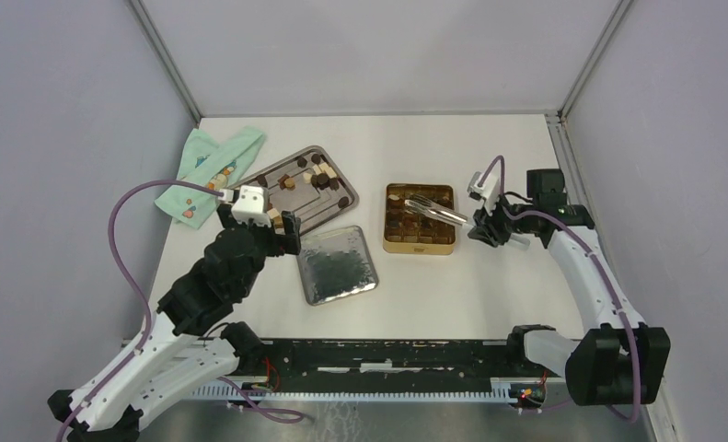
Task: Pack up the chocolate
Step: Place the fake chocolate in the packing box, then pick up the fake chocolate from the plate.
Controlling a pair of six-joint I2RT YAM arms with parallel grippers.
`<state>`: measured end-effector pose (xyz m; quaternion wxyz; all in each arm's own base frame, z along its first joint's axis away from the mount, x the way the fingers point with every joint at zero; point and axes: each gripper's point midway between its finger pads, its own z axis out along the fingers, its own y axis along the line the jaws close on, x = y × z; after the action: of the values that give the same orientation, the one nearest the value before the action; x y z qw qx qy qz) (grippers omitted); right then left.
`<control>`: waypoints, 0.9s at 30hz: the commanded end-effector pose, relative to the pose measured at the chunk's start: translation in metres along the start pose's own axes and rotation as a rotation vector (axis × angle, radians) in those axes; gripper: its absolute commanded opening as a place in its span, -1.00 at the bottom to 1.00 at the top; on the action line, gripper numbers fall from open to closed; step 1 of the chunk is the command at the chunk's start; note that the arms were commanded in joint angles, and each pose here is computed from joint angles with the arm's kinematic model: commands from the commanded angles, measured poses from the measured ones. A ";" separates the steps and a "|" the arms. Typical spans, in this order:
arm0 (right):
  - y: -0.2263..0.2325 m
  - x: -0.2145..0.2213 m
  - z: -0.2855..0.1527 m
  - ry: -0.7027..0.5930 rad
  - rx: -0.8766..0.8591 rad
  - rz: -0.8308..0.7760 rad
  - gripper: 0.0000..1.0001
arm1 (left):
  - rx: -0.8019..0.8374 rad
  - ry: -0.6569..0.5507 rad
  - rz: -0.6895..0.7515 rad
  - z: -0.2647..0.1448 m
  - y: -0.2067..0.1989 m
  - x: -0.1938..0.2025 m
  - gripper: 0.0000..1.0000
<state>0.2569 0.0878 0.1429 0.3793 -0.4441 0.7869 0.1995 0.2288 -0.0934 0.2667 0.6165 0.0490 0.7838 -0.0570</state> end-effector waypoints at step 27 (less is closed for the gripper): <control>0.080 -0.202 0.216 0.060 -0.186 -0.435 -0.23 | -0.170 -0.133 -0.066 -0.015 0.047 -0.025 0.98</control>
<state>0.3222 0.3616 0.1500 0.3250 -0.6558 0.6512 0.2006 0.2246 -0.0519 0.2838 0.6509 -0.0233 0.7584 -0.0240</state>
